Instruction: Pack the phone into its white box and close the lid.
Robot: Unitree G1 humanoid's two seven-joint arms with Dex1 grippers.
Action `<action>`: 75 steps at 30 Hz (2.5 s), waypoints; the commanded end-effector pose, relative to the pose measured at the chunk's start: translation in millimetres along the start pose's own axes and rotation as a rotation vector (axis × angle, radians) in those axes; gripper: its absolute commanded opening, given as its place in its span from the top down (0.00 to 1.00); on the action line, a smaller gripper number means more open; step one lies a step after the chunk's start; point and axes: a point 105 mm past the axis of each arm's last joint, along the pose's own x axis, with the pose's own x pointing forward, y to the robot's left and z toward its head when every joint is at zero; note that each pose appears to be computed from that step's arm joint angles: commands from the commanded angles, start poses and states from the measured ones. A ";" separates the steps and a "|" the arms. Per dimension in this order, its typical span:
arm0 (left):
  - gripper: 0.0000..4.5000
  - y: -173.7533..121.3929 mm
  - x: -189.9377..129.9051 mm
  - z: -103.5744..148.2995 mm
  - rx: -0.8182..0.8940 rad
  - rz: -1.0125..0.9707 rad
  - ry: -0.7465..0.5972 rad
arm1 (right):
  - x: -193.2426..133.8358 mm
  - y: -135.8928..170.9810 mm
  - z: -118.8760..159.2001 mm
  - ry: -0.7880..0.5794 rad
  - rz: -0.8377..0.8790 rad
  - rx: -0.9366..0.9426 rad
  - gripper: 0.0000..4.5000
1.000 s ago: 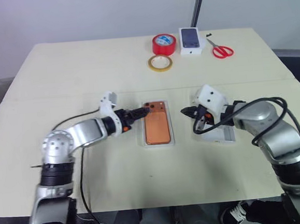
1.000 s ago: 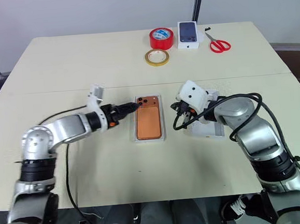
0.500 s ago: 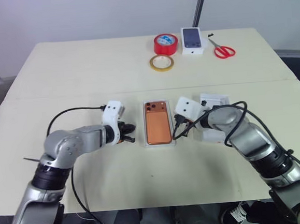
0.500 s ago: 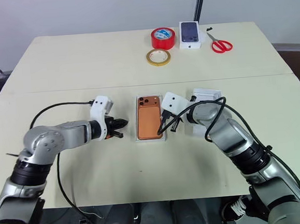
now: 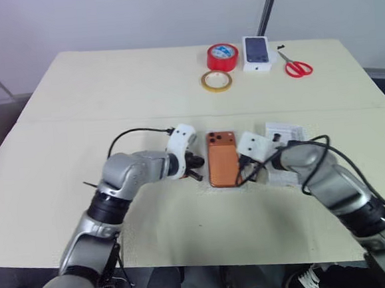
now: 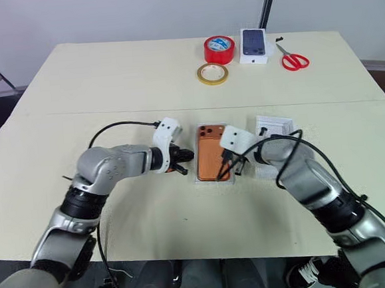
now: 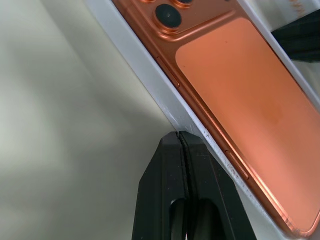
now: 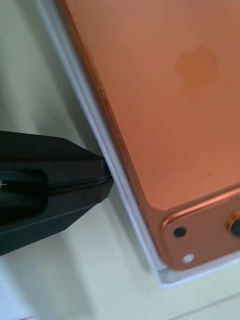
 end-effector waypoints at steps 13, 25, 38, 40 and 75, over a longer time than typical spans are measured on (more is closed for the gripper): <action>0.99 -73.2 33.3 18.2 0.082 -0.276 0.025 | -36.7 -4.1 -27.6 0.067 -0.058 0.026 1.00; 1.00 -6.8 -19.4 38.9 0.189 -0.073 -0.207 | -82.0 -25.6 -17.5 -0.025 -0.057 0.264 0.46; 1.00 -12.6 -77.3 -10.8 0.666 -0.191 -0.329 | -50.5 -43.6 -49.7 0.146 -0.120 0.606 0.36; 1.00 -14.0 -81.4 -15.0 0.693 -0.203 -0.333 | -45.5 -45.4 -50.6 0.152 -0.130 0.638 0.42; 1.00 39.2 -84.7 17.6 0.539 0.106 -0.530 | -43.5 27.9 128.8 -0.522 0.327 1.701 0.97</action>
